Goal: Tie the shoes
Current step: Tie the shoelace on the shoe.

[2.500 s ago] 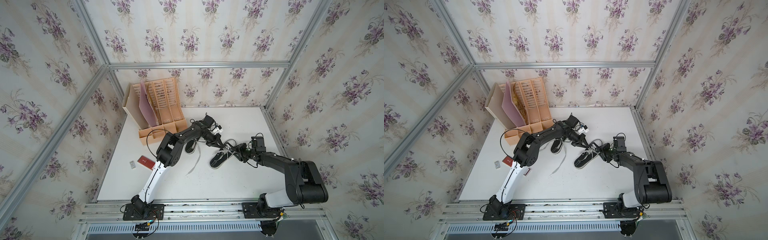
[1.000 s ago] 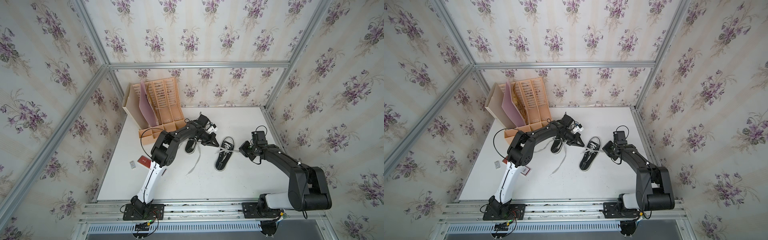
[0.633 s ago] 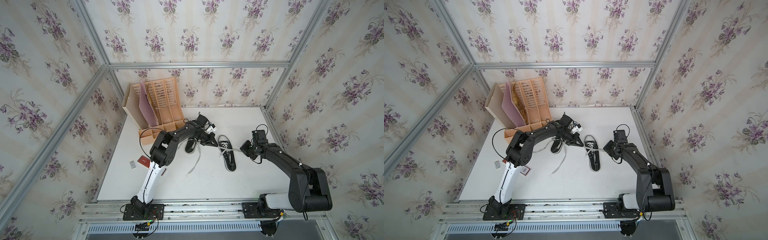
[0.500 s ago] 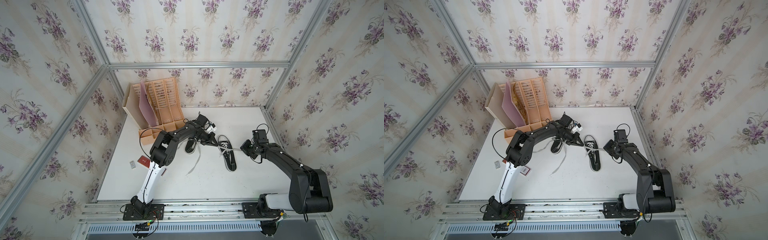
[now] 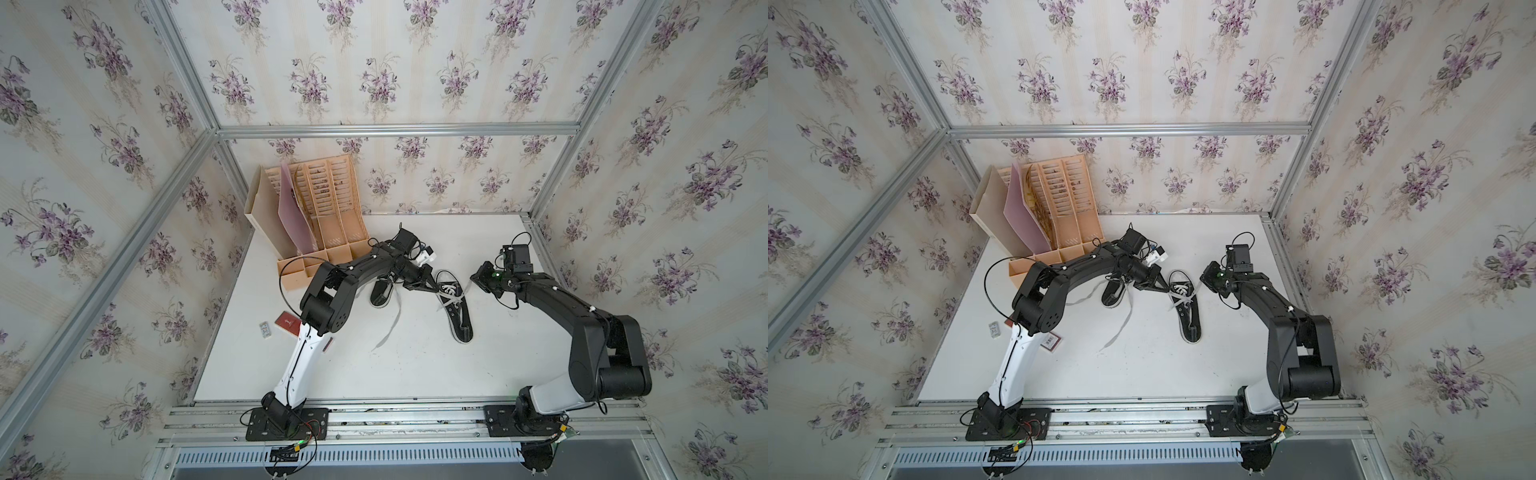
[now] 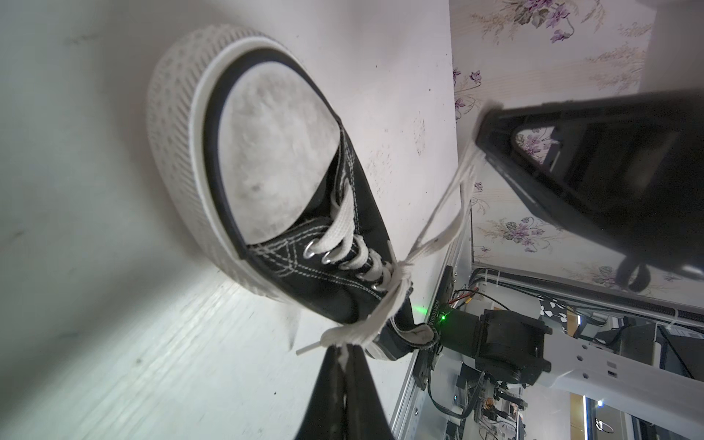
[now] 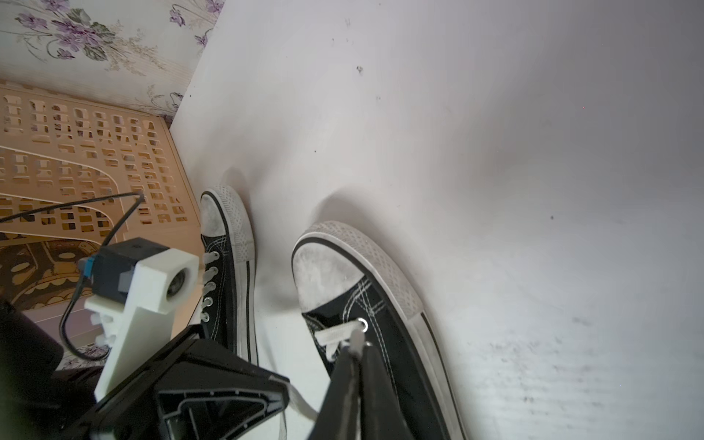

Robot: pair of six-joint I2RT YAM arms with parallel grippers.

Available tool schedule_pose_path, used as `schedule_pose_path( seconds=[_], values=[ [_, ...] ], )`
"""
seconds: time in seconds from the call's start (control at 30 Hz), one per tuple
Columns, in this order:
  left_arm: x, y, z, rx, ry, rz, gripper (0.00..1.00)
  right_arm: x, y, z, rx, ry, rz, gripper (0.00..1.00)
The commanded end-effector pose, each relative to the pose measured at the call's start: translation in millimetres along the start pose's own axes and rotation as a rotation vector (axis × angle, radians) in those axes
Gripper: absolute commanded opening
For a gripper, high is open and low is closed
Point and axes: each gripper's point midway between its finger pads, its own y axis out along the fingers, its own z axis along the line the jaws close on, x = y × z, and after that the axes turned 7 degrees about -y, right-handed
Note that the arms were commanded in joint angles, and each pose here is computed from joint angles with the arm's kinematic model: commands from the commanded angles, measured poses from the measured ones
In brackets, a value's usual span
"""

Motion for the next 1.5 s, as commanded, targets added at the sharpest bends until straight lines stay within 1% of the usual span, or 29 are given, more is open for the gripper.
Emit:
schedule_pose_path(
  seconds=[0.0,0.13,0.2,0.23,0.3,0.37,0.43,0.53,0.6,0.7,0.87,1.03,1.2,1.47],
  values=[
    [-0.7,1.0,5.5,0.013,-0.013,-0.002,0.03,19.3,6.1,-2.2,-0.043,-0.088,-0.028,0.41],
    [-4.7,3.5,15.4,0.033,-0.042,0.004,0.02,40.6,-0.8,-16.2,-0.153,-0.145,-0.061,0.58],
    [-6.8,4.3,17.6,0.036,-0.049,0.009,0.02,46.1,-12.3,-19.0,-0.161,-0.145,-0.083,0.63],
    [-7.4,4.4,18.5,0.039,-0.050,0.010,0.02,45.2,-18.4,-19.1,-0.157,-0.141,-0.087,0.63],
    [-8.4,4.7,19.6,0.040,-0.051,0.013,0.02,36.7,-27.4,-16.5,-0.140,-0.133,-0.072,0.59],
    [-8.3,5.0,21.2,0.041,-0.053,0.015,0.02,14.2,-34.1,-11.4,-0.088,-0.094,-0.013,0.52],
    [-8.4,5.7,22.3,0.041,-0.057,0.019,0.02,-14.9,-38.2,-9.4,-0.029,-0.020,0.052,0.42],
    [-8.0,7.4,22.7,0.037,-0.058,0.024,0.02,-51.6,-38.2,-3.5,0.093,0.119,0.106,0.32],
    [-7.5,8.2,23.2,0.036,-0.056,0.026,0.02,-68.5,-36.7,-2.3,0.150,0.207,0.120,0.29],
    [-6.8,8.5,22.6,0.034,-0.054,0.028,0.02,-82.2,-31.9,-8.4,0.160,0.274,0.131,0.27],
    [-5.8,8.4,22.2,0.032,-0.050,0.029,0.02,-91.6,-15.8,-9.7,0.166,0.297,0.180,0.26],
    [-5.4,8.6,21.3,0.031,-0.047,0.029,0.02,-82.9,-5.0,-7.2,0.175,0.319,0.162,0.26],
    [-5.2,8.5,21.6,0.032,-0.046,0.028,0.02,-76.3,-2.3,-5.4,0.176,0.323,0.145,0.26],
    [-3.9,9.4,21.0,0.027,-0.045,0.028,0.02,-83.6,2.7,-7.0,0.172,0.328,0.169,0.26]
  ],
)
